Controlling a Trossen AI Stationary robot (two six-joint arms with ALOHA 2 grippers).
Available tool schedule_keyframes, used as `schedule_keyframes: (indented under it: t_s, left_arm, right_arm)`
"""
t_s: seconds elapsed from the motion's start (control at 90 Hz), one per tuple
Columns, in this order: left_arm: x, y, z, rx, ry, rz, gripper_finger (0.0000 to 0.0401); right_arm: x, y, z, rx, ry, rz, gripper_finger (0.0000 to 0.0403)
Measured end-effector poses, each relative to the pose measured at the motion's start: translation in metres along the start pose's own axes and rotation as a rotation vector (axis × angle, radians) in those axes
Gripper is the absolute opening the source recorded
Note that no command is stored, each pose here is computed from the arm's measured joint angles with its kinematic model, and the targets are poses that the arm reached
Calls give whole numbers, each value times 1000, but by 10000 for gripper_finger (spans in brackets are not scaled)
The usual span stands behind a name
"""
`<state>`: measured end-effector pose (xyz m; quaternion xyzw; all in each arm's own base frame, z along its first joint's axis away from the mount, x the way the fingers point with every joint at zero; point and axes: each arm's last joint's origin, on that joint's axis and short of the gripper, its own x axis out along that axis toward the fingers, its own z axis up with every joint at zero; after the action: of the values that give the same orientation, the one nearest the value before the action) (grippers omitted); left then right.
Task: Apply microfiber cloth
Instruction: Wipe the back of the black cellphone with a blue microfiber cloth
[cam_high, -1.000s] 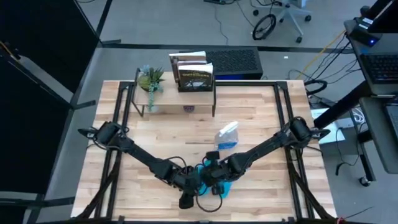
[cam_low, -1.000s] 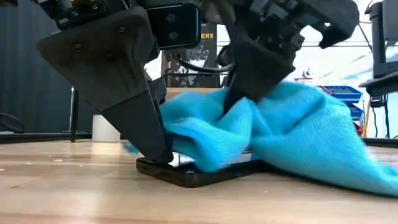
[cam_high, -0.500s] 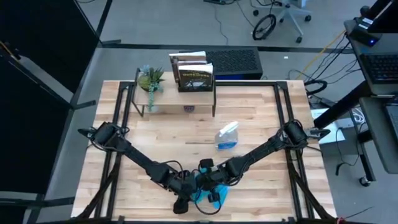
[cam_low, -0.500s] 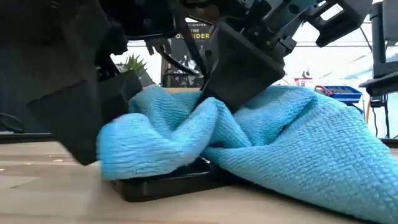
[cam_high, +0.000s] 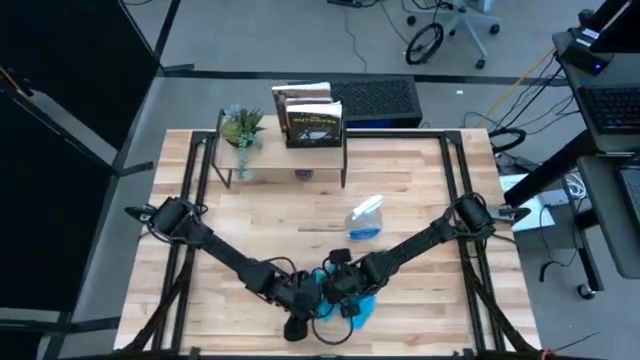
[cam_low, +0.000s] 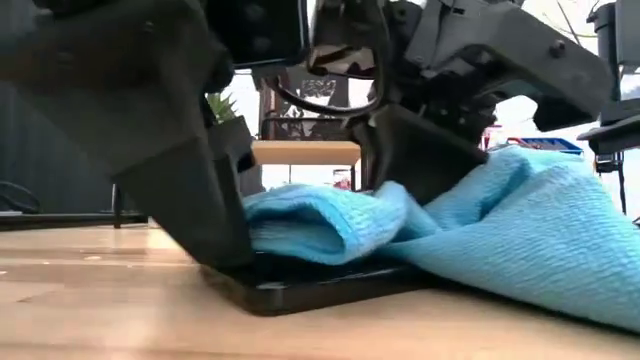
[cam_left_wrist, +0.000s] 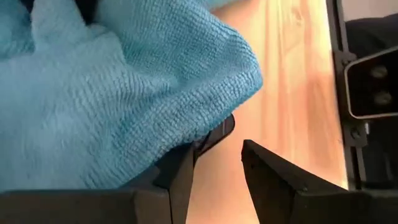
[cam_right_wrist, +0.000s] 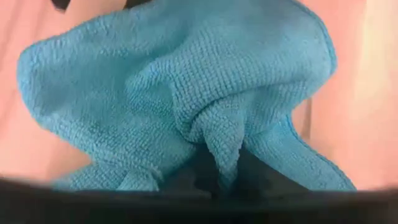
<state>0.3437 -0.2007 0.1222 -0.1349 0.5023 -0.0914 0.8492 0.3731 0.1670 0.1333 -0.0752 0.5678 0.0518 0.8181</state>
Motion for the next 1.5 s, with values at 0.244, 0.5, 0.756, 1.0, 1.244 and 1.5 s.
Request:
schedule_keyframes:
  t_s: [0.244, 0.5, 0.756, 1.0, 1.244, 1.5]
  left_arm:
    - [0, 0, -1, 1, 3, 3, 125]
    - [0, 0, -1, 2, 5, 2, 125]
    - [0, 0, -1, 1, 6, -2, 125]
    - [0, 0, -1, 0, 3, -7, 125]
    - [0, -1, -1, -3, 1, -14, 125]
    - [0, -1, -1, -4, 1, -15, 125]
  right_arm:
    - [-18, -6, -13, -22, 120, -46, 6]
    - [-39, -15, -33, -47, 299, -142, 6]
    - [-64, -19, -30, 3, 264, -160, 6]
    - [-79, -8, -2, 27, -3, -84, 6]
    - [-70, 10, 20, -3, -228, 15, 6]
    - [-52, 13, 25, 2, -261, 18, 6]
